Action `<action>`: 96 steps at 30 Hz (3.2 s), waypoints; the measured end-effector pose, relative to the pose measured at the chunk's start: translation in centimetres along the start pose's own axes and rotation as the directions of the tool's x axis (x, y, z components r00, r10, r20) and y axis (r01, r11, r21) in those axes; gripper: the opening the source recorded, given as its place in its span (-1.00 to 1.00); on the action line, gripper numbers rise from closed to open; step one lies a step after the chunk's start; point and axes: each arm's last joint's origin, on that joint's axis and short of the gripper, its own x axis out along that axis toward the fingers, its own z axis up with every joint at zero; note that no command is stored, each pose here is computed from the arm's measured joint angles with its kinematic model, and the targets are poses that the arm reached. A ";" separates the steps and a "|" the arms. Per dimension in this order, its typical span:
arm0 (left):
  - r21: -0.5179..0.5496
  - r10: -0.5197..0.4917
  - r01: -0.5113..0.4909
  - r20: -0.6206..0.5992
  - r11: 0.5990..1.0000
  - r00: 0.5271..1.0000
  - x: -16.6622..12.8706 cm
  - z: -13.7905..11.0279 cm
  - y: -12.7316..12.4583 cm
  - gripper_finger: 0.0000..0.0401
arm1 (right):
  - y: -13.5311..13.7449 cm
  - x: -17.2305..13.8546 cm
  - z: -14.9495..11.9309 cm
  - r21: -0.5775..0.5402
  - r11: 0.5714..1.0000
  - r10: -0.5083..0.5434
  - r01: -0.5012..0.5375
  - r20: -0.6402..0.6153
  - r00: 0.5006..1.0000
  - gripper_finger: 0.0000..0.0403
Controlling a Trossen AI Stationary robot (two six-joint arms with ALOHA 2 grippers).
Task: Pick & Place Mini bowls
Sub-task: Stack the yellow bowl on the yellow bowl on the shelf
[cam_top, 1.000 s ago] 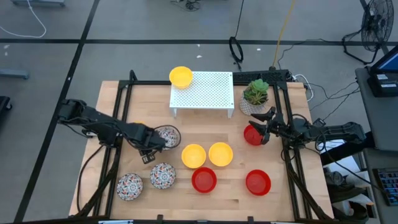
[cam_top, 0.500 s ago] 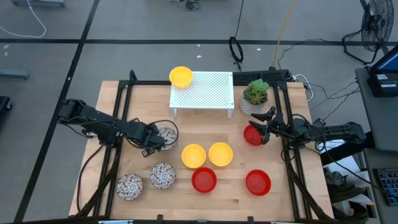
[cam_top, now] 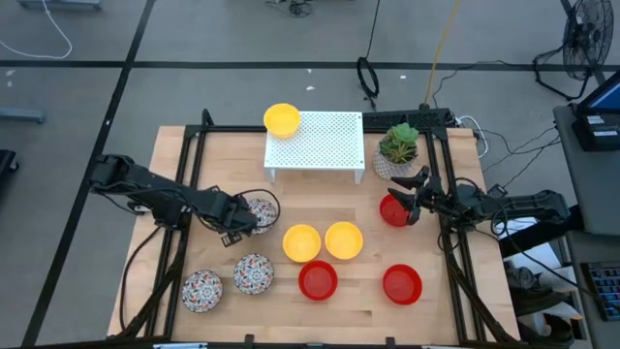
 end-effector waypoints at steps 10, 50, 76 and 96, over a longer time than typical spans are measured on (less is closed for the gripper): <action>-0.047 0.027 -0.033 -0.120 0.998 0.992 3.8 -1.1 1.4 -0.39 | 0.0 0.0 0.0 0.000 1.000 0.000 0.000 0.000 1.000 -0.15; 0.082 0.110 -0.156 0.404 0.984 0.908 -10.9 6.7 5.6 -0.95 | 0.0 0.0 0.0 0.000 1.000 0.000 0.000 -0.001 1.000 -0.15; 0.031 0.071 -0.137 0.733 0.990 0.677 -9.1 19.2 14.6 -0.87 | 0.0 0.0 0.0 0.000 1.000 0.000 0.000 -0.001 1.000 -0.15; 0.056 0.082 -0.169 0.700 0.984 0.709 -8.6 19.0 14.7 -0.85 | 0.0 0.0 0.0 -0.004 1.000 0.000 0.000 -0.001 1.000 -0.15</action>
